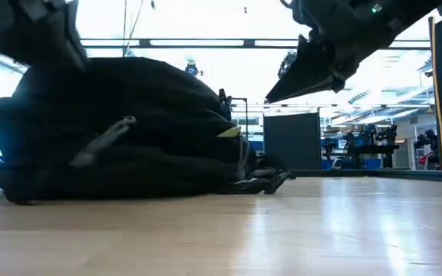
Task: Unpack backpack
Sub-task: Close the backpack
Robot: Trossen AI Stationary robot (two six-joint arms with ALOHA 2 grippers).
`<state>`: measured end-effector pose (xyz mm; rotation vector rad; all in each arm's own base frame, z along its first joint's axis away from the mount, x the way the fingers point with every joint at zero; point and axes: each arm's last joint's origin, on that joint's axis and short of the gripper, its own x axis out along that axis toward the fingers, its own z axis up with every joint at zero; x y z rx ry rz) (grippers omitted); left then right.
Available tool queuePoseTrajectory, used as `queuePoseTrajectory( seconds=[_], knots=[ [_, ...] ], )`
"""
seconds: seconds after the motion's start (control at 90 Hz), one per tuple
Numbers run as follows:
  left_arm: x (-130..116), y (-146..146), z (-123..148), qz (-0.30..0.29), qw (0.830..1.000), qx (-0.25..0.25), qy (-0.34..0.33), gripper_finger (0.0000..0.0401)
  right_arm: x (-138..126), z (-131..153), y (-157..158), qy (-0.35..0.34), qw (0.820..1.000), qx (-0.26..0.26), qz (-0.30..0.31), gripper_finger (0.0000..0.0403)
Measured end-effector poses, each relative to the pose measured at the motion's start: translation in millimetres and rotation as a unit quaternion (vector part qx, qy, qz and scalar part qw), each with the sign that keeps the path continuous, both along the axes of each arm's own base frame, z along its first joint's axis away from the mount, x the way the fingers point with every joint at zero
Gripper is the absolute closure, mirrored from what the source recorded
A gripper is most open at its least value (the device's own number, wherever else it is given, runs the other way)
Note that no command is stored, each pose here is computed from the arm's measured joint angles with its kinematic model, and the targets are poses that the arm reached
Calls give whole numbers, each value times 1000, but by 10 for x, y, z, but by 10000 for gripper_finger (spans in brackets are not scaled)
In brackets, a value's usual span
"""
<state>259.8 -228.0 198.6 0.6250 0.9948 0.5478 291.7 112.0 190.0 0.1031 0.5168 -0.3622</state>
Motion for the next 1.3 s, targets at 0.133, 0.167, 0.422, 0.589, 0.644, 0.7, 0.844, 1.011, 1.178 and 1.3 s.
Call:
queuePoseTrajectory(
  seconds=[0.133, 0.167, 0.422, 0.589, 0.644, 0.7, 0.844, 1.011, 1.178, 1.3],
  knots=[
    [30, -25, 17, -24, 999, 15, -19, 401, 83, -53, 55, -17, 999, 23, 32, 402],
    [34, -27, 17, -28, 999, 18, -18, 401, 108, -70, 72, -20, 999, 26, 43, 402],
    [42, -79, 95, -34, 999, -6, 10, 400, 330, -367, 91, -32, 994, 44, 99, 402],
    [66, -186, 142, -57, 997, -51, 25, 390, 447, -444, 22, -57, 989, 68, 120, 395],
    [79, -209, 104, -63, 995, -62, 41, 382, 456, -437, 1, -60, 989, 69, 117, 390],
    [52, -204, 88, -71, 993, -60, 77, 373, 460, -436, -7, -61, 989, 69, 116, 384],
    [-76, -186, 299, -26, 997, -31, 72, 360, 461, -424, 8, -67, 988, 68, 121, 367],
    [-51, -241, 326, -27, 999, -41, 20, 356, 462, -420, 10, -68, 988, 61, 125, 342],
    [-68, -254, 127, -56, 994, -55, 76, 316, 453, -419, 36, -68, 987, 61, 129, 314],
    [-115, -189, 131, -51, 994, -18, 97, 266, 447, -411, 63, -71, 987, 62, 133, 293]
  ],
)
